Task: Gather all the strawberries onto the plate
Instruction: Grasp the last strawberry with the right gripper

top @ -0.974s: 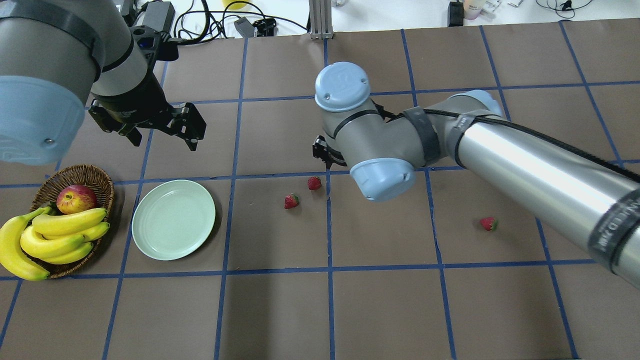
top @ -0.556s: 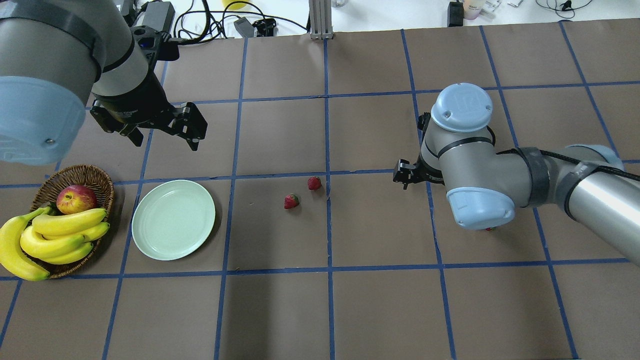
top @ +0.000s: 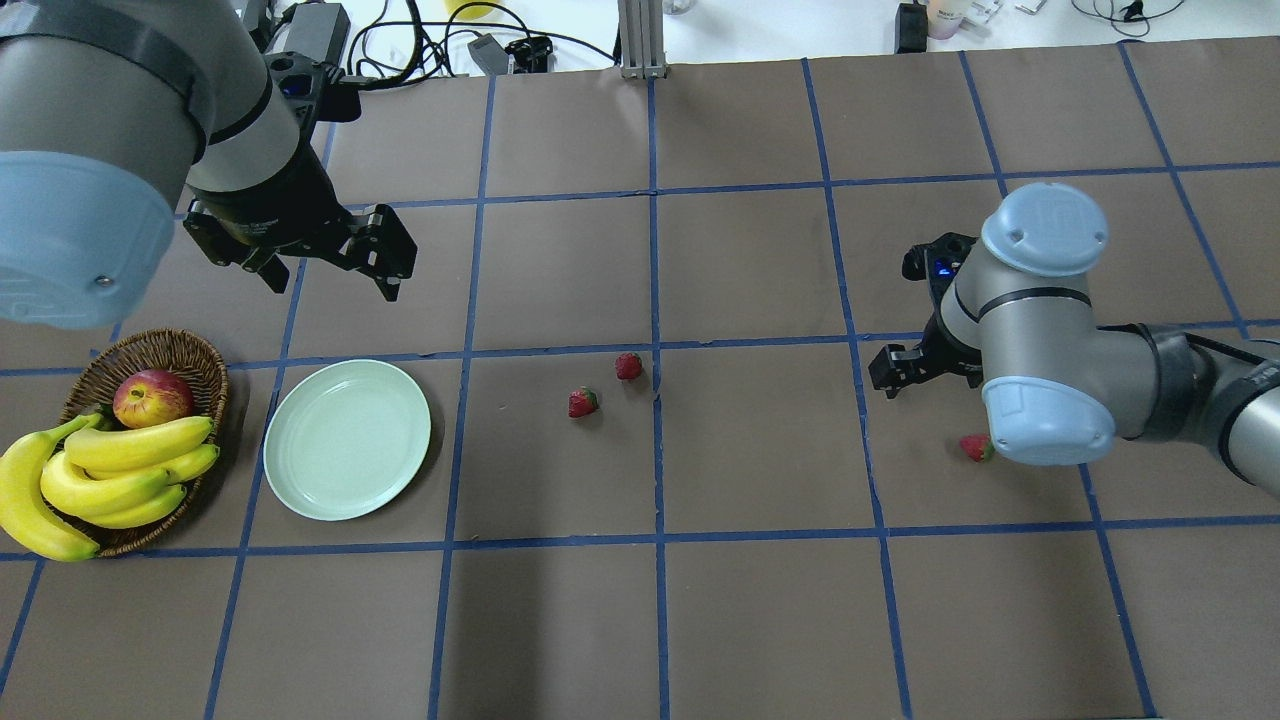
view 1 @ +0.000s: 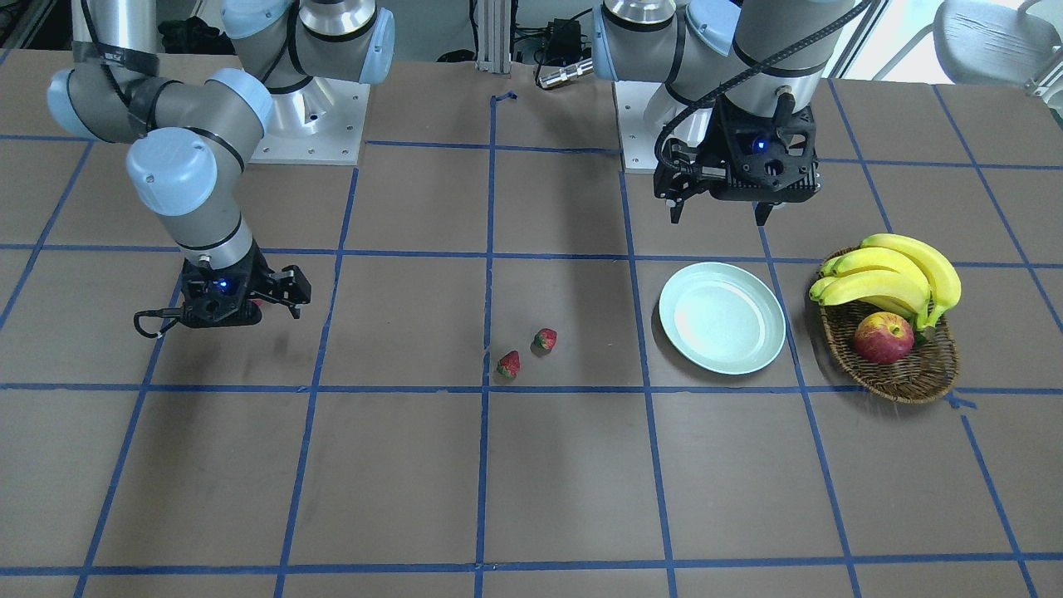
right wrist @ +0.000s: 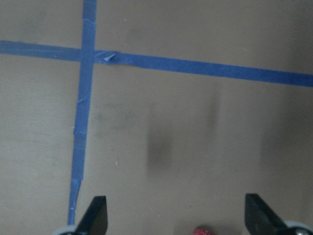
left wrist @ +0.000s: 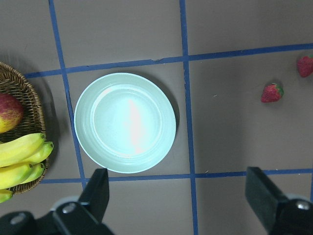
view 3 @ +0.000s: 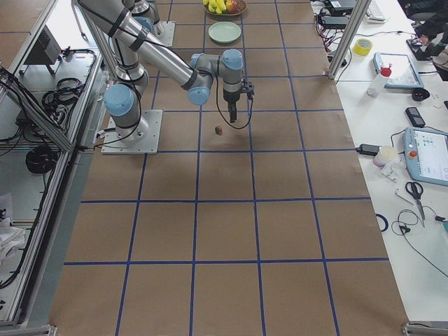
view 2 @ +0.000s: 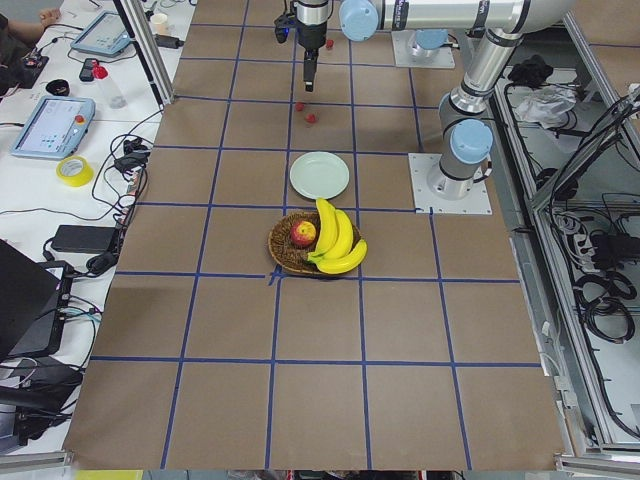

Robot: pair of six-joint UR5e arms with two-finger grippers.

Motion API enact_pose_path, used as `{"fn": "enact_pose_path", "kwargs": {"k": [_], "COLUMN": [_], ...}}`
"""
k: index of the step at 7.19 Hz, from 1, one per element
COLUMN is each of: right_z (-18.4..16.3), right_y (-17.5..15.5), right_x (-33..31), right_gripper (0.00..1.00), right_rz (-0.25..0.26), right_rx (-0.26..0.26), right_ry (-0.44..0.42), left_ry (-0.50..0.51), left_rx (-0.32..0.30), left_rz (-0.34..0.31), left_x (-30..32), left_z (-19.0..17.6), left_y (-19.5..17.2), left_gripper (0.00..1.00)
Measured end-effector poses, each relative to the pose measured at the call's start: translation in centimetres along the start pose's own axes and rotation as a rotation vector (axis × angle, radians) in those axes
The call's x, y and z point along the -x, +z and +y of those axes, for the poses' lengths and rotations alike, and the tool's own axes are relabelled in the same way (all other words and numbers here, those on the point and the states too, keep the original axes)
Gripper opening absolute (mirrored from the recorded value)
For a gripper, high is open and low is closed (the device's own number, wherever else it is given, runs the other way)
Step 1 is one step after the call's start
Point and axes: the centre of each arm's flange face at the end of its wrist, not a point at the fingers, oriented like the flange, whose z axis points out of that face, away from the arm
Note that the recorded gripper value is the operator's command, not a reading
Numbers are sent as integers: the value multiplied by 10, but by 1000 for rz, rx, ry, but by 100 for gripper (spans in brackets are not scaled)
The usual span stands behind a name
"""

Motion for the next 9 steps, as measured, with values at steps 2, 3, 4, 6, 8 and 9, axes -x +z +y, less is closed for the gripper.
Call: {"fn": "enact_pose_path", "kwargs": {"k": [2, 3, 4, 6, 8, 9], "right_z": [22, 32, 38, 46, 49, 51], "right_y": [15, 22, 27, 35, 38, 40], "right_x": [-17, -17, -19, -34, -42, -42], "right_gripper": [97, 95, 92, 64, 30, 21], "right_rz": [-39, -41, -39, -47, -58, -61], "right_rx": [23, 33, 39, 55, 67, 73], "right_ry": [-38, -41, -38, 2, 30, 36], "left_ry": [2, 4, 4, 4, 6, 8], "left_rx": [-1, -2, -2, -2, -1, -1], "left_rz": [1, 1, 2, 2, 3, 2], "left_x": [0, 0, 0, 0, 0, 0], "left_z": [0, 0, 0, 0, 0, 0], "left_y": [0, 0, 0, 0, 0, 0], "left_gripper": [100, 100, 100, 100, 100, 100]}}
